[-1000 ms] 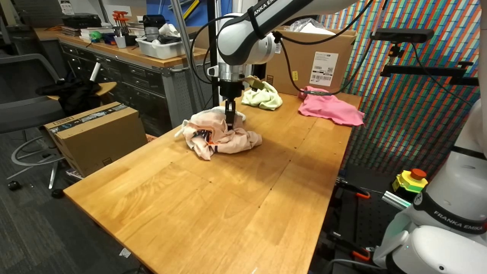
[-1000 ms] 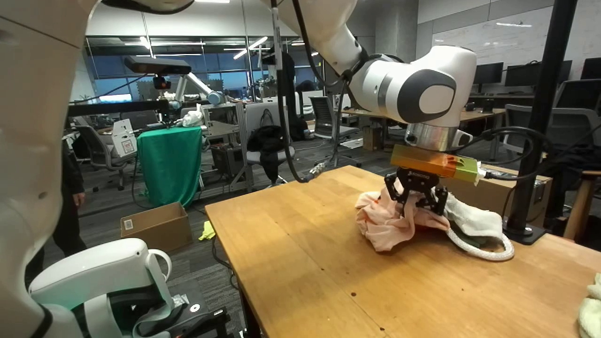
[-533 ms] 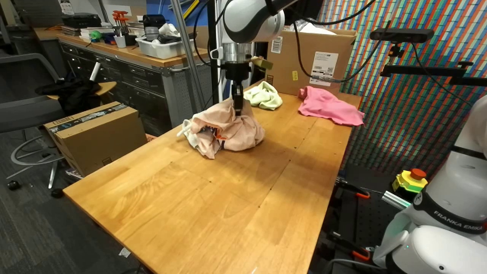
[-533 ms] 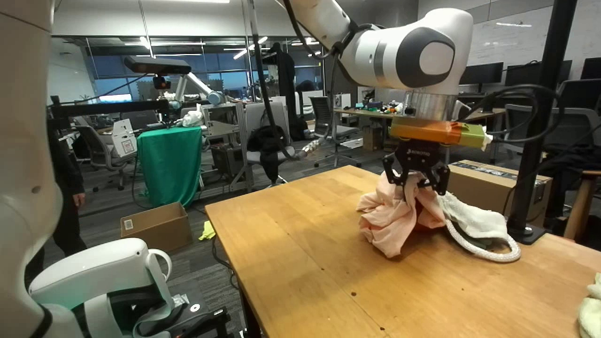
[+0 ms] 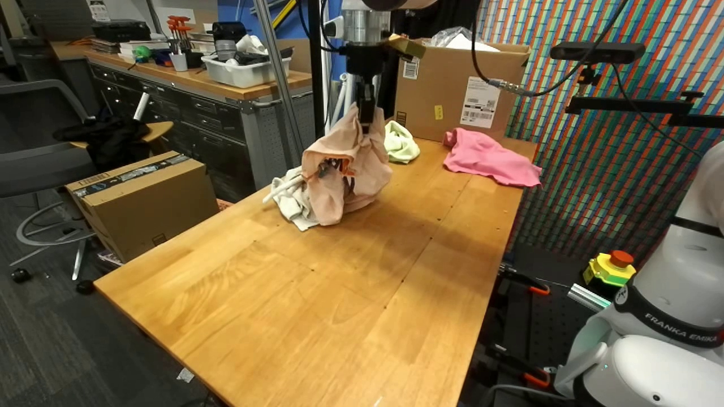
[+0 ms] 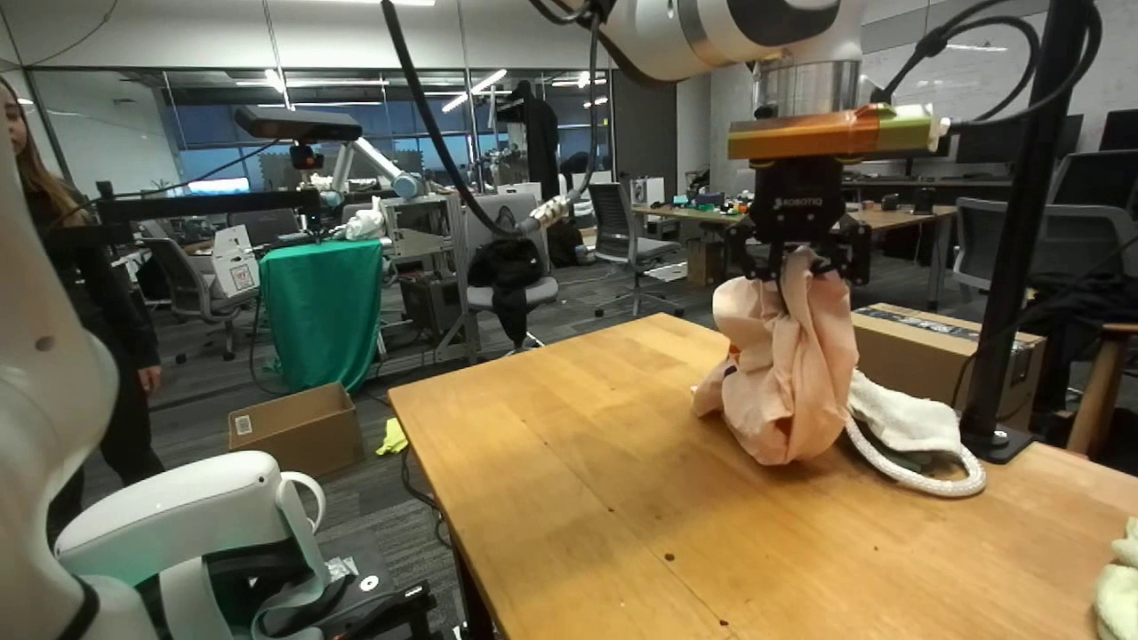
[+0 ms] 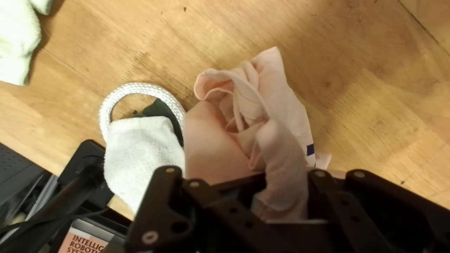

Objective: Spread out the clothes and the objects on the table

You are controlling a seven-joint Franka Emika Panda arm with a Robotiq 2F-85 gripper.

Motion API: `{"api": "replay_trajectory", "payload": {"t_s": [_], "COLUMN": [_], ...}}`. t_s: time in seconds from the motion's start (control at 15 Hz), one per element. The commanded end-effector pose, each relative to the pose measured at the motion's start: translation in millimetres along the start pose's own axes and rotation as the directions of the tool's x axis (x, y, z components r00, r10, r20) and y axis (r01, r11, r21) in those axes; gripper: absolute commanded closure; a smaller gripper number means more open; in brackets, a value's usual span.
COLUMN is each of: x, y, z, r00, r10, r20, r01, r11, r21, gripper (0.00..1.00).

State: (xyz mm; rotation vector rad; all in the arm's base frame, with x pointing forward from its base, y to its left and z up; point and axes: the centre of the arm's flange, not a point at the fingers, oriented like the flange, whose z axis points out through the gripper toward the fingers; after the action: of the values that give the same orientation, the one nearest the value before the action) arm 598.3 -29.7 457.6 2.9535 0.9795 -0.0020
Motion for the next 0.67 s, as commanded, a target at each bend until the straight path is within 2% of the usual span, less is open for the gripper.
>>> {"api": "replay_trajectory", "payload": {"t_s": [0.0, 0.4, 0.6], "x": [-26, -68, -92], "y": [-24, -52, -62], "z": [-39, -70, -74], "r00": [0.999, 0.994, 0.99], "r10": [0.031, 0.105, 0.14], "r20": [0.009, -0.008, -0.015], "r01": [-0.031, -0.105, -0.14], "r11": [0.998, 0.99, 0.987], "r21": [-0.055, -0.098, -0.08], "gripper": [0.98, 0.98, 0.98]}}
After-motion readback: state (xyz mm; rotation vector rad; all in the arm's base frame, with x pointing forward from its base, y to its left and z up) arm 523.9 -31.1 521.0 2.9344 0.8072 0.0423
